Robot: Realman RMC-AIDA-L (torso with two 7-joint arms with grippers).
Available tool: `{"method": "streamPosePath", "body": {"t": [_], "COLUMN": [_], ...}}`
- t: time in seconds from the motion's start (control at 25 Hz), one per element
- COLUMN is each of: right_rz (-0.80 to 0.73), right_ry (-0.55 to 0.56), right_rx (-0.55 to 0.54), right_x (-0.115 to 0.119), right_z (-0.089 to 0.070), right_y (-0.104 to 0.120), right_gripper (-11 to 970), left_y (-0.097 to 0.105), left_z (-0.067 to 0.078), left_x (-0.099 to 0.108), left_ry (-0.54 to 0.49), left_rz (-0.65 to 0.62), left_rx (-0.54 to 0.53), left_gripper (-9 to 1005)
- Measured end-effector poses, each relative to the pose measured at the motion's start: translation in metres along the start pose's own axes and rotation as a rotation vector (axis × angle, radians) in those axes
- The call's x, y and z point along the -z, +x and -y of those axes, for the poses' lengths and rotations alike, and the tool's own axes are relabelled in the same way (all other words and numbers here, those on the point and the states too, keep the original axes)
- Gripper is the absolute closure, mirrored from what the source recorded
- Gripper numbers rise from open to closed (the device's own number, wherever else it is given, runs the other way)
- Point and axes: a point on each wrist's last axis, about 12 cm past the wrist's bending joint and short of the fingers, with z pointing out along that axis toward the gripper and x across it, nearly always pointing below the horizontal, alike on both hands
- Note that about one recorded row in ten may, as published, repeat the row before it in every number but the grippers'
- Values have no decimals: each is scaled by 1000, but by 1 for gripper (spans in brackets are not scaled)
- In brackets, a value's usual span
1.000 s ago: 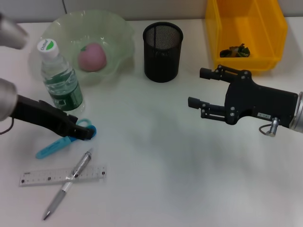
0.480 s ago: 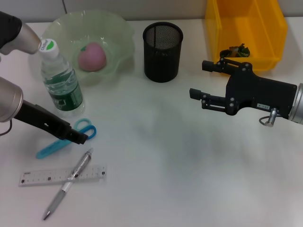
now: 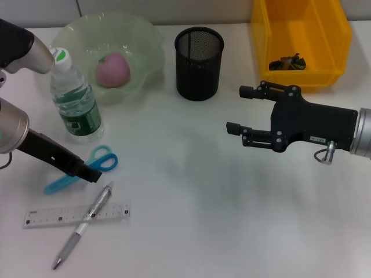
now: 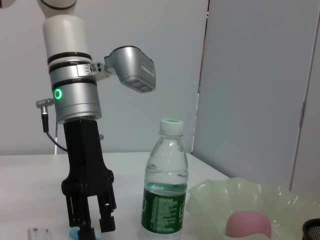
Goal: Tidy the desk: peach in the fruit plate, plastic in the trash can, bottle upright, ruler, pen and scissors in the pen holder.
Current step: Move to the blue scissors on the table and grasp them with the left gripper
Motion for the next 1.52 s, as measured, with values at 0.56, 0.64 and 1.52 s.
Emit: {"method": "streamPosePath", "body": {"t": [0.56,0.64,1.52], "right_rz": [7,7,14], "right_ry": [-6,-6,2], "right_rx": [14,14,10], "right_x": [-4,-4,-6], "right_z": [-3,-3,-3], "right_y": [0,1,0], "right_gripper": [218,218,218], "left_y": [-17,-18,-17], "left_z": [10,10,6], "left_x": [-3,-3,-12], "left_ry": [-82,-83,-103], "left_rz": [-88,-89,-128], "left_rx": [-153,-156,-158], "left_gripper": [338,343,369]}}
